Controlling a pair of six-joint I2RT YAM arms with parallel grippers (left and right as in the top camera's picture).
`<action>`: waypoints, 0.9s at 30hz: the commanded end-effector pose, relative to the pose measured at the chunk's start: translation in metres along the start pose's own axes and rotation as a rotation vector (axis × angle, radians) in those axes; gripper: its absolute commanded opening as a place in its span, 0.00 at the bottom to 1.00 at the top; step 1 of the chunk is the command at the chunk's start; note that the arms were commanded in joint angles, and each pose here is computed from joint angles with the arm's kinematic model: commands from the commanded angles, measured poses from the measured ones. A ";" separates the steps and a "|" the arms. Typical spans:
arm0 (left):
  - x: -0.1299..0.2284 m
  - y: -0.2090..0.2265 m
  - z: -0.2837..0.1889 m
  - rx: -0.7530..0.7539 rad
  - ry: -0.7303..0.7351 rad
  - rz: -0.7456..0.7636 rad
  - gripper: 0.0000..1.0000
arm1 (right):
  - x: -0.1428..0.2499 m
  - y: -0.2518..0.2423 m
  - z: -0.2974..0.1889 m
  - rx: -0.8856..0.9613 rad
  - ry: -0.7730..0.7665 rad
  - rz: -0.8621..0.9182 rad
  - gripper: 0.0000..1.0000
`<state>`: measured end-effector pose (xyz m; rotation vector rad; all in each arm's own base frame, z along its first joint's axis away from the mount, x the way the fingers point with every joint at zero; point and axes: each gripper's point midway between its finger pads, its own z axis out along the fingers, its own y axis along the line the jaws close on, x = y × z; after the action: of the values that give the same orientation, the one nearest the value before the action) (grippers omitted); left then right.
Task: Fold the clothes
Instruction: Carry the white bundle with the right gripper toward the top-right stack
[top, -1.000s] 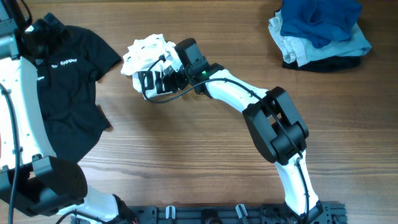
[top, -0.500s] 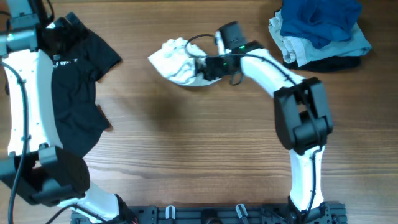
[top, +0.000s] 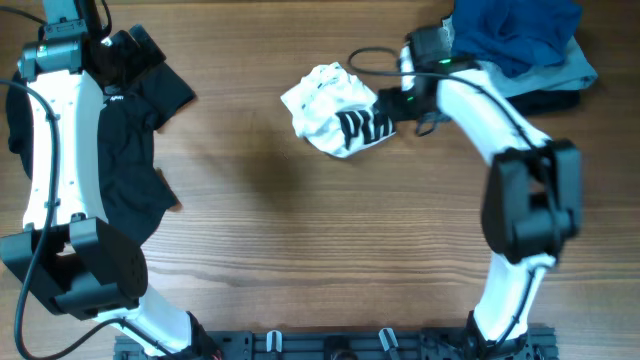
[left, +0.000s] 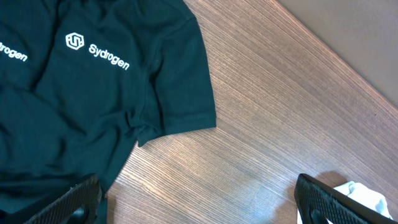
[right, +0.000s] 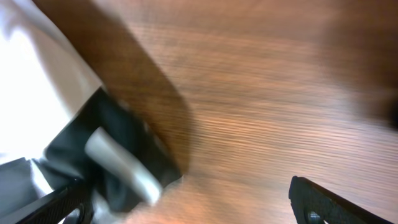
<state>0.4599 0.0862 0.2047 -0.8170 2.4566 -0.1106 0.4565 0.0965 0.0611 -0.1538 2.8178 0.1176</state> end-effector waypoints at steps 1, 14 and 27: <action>0.004 0.000 0.005 0.002 0.016 -0.008 1.00 | -0.032 0.026 -0.084 -0.042 -0.210 -0.134 1.00; -0.005 0.019 0.004 -0.037 -0.001 -0.039 1.00 | -0.044 0.158 -0.055 -0.188 -0.343 -0.440 1.00; -0.012 0.058 0.002 -0.088 0.008 -0.112 1.00 | 0.018 0.189 0.065 -0.129 -0.125 -0.599 0.99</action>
<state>0.4396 0.1381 0.2004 -0.9729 2.4324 -0.0588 0.4365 0.2905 0.0327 -0.9154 2.4981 0.2055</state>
